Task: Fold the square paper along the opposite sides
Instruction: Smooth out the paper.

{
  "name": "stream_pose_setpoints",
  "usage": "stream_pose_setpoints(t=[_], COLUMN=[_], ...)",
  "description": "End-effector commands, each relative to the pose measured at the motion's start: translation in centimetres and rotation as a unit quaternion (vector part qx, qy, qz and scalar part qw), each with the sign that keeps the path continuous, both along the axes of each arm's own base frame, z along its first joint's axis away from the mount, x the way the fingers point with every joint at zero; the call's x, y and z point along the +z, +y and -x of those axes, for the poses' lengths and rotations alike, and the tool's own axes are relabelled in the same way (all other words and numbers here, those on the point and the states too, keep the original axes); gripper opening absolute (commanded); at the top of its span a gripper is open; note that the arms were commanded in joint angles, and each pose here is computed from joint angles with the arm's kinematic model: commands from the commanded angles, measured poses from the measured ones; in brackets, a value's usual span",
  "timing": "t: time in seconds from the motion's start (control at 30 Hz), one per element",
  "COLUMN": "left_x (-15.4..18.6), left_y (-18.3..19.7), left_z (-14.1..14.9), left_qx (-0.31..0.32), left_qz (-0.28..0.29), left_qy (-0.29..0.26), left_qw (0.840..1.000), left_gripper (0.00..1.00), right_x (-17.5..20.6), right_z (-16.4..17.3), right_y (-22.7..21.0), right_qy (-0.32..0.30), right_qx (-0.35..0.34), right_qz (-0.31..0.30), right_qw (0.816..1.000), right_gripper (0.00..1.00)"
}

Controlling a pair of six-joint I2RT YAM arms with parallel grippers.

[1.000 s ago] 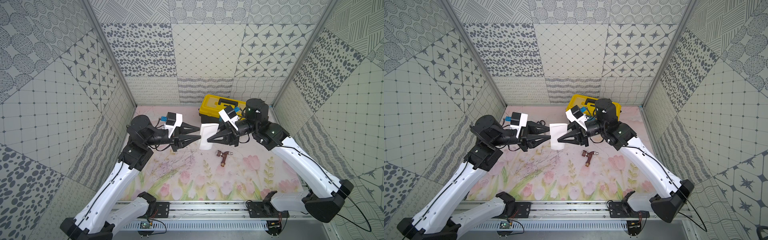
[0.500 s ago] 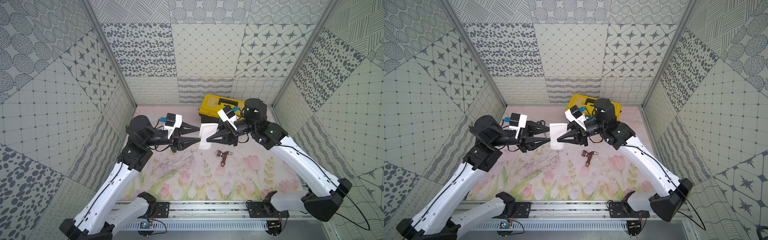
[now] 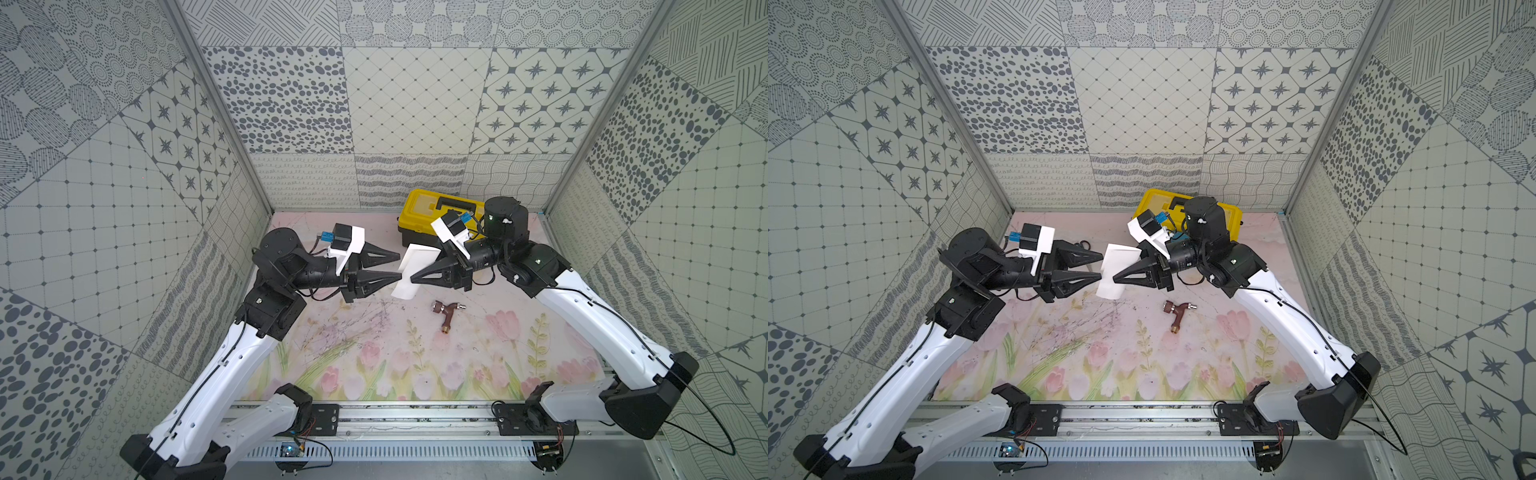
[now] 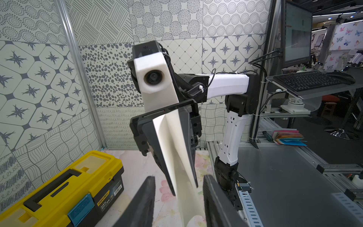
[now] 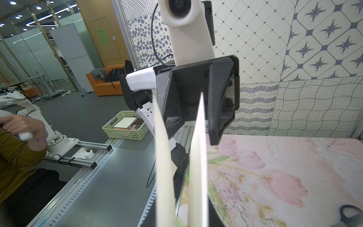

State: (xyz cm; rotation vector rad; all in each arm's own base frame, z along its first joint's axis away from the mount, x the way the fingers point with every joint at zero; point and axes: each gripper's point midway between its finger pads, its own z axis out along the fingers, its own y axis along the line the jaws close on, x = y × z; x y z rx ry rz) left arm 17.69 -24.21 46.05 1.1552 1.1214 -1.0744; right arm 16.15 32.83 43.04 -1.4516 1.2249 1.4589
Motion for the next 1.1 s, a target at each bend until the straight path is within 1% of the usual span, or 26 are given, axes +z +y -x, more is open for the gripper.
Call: stream_pose_setpoints(t=[0.0, 0.07, 0.13, 0.23, 0.47, 0.73, 0.83, 0.97, 1.07], left_x=[0.5, 0.5, 0.6, 0.6, 0.5, 1.2, 1.3, 1.2, 1.3], left_y=[0.6, 1.0, 1.1, 1.0, 0.3, 0.2, 0.2, 0.0, -0.1], left_z=[0.7, 0.5, 0.4, 0.3, -1.3, -1.0, -1.0, -1.1, -0.9], left_qx=[0.017, 0.038, 0.046, 0.042, 0.039, 0.028, 0.028, 0.021, 0.012], left_qz=[-0.005, -0.009, -0.011, -0.011, -0.012, -0.004, -0.003, -0.004, -0.003], left_qy=[-0.038, -0.045, -0.047, -0.042, -0.017, -0.019, -0.019, -0.014, -0.012], left_qw=[0.999, 0.998, 0.998, 0.998, 0.999, 0.999, 0.999, 1.000, 1.000], left_gripper=[0.45, 0.45, 0.45, 0.45, 0.45, 0.45, 0.43, 0.38, 0.37], right_x=[0.3, 0.4, 0.5, 0.5, 0.6, 0.3, 0.1, -0.1, -0.2], right_z=[0.2, 0.3, 0.4, 0.5, 1.0, 0.9, 0.9, 0.9, 0.9], right_y=[-0.1, -0.1, -0.1, -0.2, 0.0, 0.3, 0.4, 0.7, 0.7], right_qy=[-0.006, -0.007, -0.007, -0.005, -0.002, 0.002, 0.005, 0.007, 0.008], right_qx=[0.006, 0.008, 0.011, 0.013, 0.023, 0.025, 0.026, 0.029, 0.028], right_qz=[-0.007, -0.008, -0.009, -0.009, -0.009, -0.005, -0.003, 0.000, 0.001], right_qw=[1.000, 1.000, 1.000, 1.000, 1.000, 1.000, 1.000, 1.000, 1.000], right_gripper=[0.23, 0.23, 0.23, 0.23, 0.23, 0.23, 0.23, 0.23, 0.23])
